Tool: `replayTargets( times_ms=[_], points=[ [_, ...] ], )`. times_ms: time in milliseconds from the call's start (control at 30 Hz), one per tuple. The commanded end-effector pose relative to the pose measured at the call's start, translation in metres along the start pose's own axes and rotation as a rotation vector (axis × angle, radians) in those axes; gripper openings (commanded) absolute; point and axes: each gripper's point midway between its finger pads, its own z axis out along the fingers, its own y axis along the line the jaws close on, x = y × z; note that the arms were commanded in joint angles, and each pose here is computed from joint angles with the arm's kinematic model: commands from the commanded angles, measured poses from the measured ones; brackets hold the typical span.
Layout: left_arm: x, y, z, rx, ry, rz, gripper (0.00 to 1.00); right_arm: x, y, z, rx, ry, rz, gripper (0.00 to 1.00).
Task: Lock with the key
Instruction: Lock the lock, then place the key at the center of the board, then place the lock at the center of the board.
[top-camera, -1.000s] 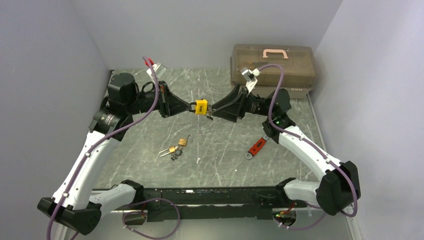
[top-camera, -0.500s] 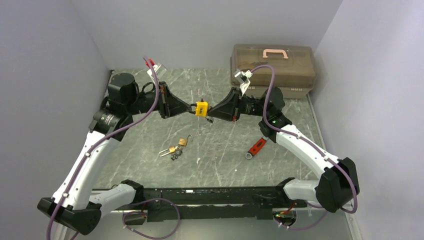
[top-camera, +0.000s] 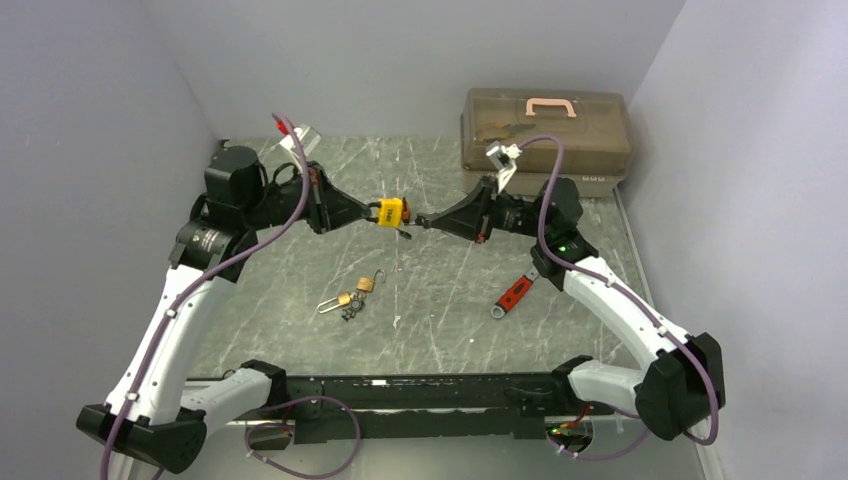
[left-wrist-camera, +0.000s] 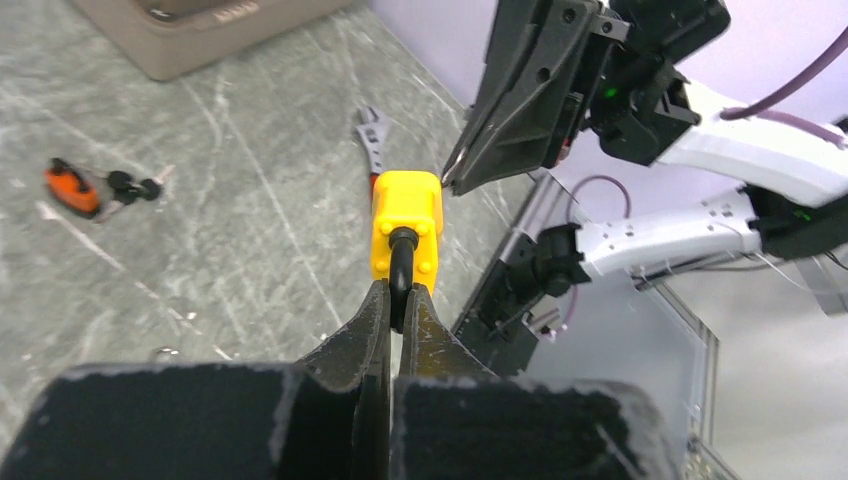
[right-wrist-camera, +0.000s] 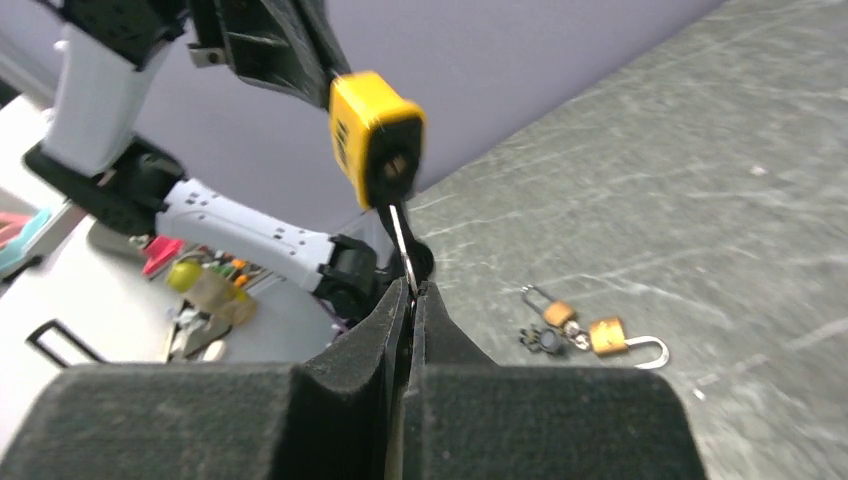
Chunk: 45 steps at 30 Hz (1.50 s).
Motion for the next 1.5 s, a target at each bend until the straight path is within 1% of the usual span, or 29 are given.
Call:
replayTargets(
  times_ms=[0,100,133,233,367,433,533,567,733,867,967,1033,1100,1133,1167,1233,1267,1300,1400,1467],
  points=[
    [-0.031,-0.009,-0.021,-0.033,-0.114,0.101,0.0,-0.003,-0.02,-0.024,0.084,-0.055,-0.009,0.0],
    [-0.029,-0.003,-0.018,-0.038,-0.113,0.081,0.0,0.003,-0.032,-0.031,0.13,-0.06,0.01,0.0],
    [-0.027,0.003,-0.014,-0.045,-0.107,0.061,0.0,0.004,-0.041,-0.033,0.178,-0.059,0.011,0.0],
    [-0.009,0.026,0.005,-0.07,-0.06,-0.015,0.0,0.017,-0.084,-0.042,0.398,-0.048,0.075,0.0],
    [0.019,0.053,0.044,-0.132,0.005,-0.079,0.0,0.039,-0.139,-0.064,0.686,-0.062,0.177,0.0],
    [0.031,0.063,0.067,-0.127,0.024,-0.132,0.0,0.054,-0.167,-0.078,0.83,-0.05,0.226,0.0],
    [0.055,0.08,0.106,-0.137,0.083,-0.191,0.0,0.079,-0.198,-0.097,0.996,-0.029,0.293,0.0],
    [0.067,0.091,0.121,-0.154,0.118,-0.218,0.0,0.087,-0.207,-0.103,1.04,-0.023,0.314,0.0],
    [0.102,0.127,0.177,-0.16,0.192,-0.323,0.0,0.124,-0.244,-0.117,1.189,0.032,0.404,0.0],
    [0.125,0.149,0.206,-0.158,0.243,-0.376,0.0,0.141,-0.261,-0.124,1.248,0.073,0.43,0.0],
    [0.141,0.16,0.221,-0.147,0.279,-0.414,0.0,0.152,-0.269,-0.126,1.271,0.098,0.449,0.09],
    [0.147,0.167,0.227,-0.152,0.295,-0.426,0.0,0.156,-0.272,-0.125,1.27,0.109,0.456,0.12],
    [0.155,0.173,0.23,-0.161,0.318,-0.434,0.06,0.159,-0.274,-0.124,1.266,0.118,0.46,0.18],
    [0.156,0.175,0.232,-0.166,0.326,-0.433,0.11,0.16,-0.274,-0.123,1.265,0.124,0.46,0.2],
    [0.158,0.177,0.233,-0.172,0.337,-0.432,0.17,0.161,-0.275,-0.123,1.265,0.132,0.463,0.23],
    [0.161,0.18,0.233,-0.187,0.354,-0.43,0.36,0.159,-0.275,-0.121,1.259,0.14,0.459,0.33],
    [0.163,0.181,0.23,-0.2,0.365,-0.43,0.44,0.158,-0.274,-0.121,1.263,0.147,0.453,0.41],
    [0.16,0.18,0.228,-0.203,0.363,-0.418,0.48,0.155,-0.273,-0.12,1.264,0.147,0.442,0.44],
    [0.154,0.182,0.214,-0.257,0.364,-0.378,0.68,0.146,-0.265,-0.118,1.278,0.166,0.397,0.61],
    [0.144,0.182,0.2,-0.291,0.353,-0.355,0.78,0.139,-0.259,-0.114,1.291,0.187,0.345,0.68]
  ],
)
